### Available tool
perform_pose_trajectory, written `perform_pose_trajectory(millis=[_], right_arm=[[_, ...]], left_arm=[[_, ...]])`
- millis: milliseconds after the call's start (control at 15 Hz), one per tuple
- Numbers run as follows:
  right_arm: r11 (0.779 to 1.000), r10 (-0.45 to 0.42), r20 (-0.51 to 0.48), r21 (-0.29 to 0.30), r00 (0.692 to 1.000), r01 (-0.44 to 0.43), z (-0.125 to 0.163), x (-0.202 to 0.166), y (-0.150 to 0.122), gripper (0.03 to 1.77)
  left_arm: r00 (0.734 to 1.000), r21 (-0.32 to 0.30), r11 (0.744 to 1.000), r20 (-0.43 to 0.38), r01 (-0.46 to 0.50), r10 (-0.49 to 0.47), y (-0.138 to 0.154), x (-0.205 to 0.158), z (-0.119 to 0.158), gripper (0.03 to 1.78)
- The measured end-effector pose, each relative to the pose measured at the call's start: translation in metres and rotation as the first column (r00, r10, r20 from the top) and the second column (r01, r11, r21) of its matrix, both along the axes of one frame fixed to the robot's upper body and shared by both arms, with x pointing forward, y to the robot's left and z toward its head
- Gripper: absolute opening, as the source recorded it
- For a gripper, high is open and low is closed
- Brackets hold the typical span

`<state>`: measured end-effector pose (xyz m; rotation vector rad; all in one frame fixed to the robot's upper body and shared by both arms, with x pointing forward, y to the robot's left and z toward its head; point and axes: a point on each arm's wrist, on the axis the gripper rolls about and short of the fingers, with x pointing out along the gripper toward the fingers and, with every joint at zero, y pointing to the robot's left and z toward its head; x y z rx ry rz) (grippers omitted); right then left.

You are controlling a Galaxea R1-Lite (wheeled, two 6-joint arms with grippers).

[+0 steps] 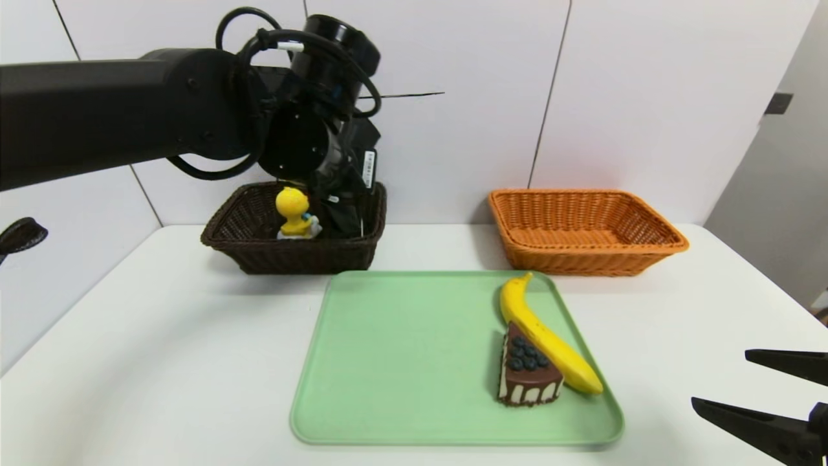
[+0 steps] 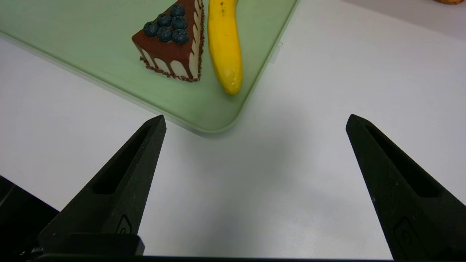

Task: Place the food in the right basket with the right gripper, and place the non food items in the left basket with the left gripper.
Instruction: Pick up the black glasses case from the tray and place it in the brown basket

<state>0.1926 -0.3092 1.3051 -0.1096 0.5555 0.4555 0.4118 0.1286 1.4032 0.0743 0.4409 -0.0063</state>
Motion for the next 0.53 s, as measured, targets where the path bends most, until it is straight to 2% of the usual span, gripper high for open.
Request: perform_pose_trajectory(millis=[133,267,533], right_arm=[[1.0,0.0,0.0,0.0,1.0,0.0,0.0,0.0,0.0,1.71],[1.0,-0.001,0.0,0.0,1.0,0.001,0.0,0.0,0.0,1.71],[1.0,-0.002,-0.002,-0.001,1.0,0.002,-0.001,0.0,0.0,1.71]], left_arm=[[1.0,0.073,0.997,0.026,0.014,-0.016,0.02,0.014,0.004,0.33],[0.996,0.137,0.987,0.014,0.087,-0.089,0.041,0.026,0.005,0.33],[0.974,0.293,0.93,-0.023,0.222,-0.225,0.064,0.044,0.0,0.33]])
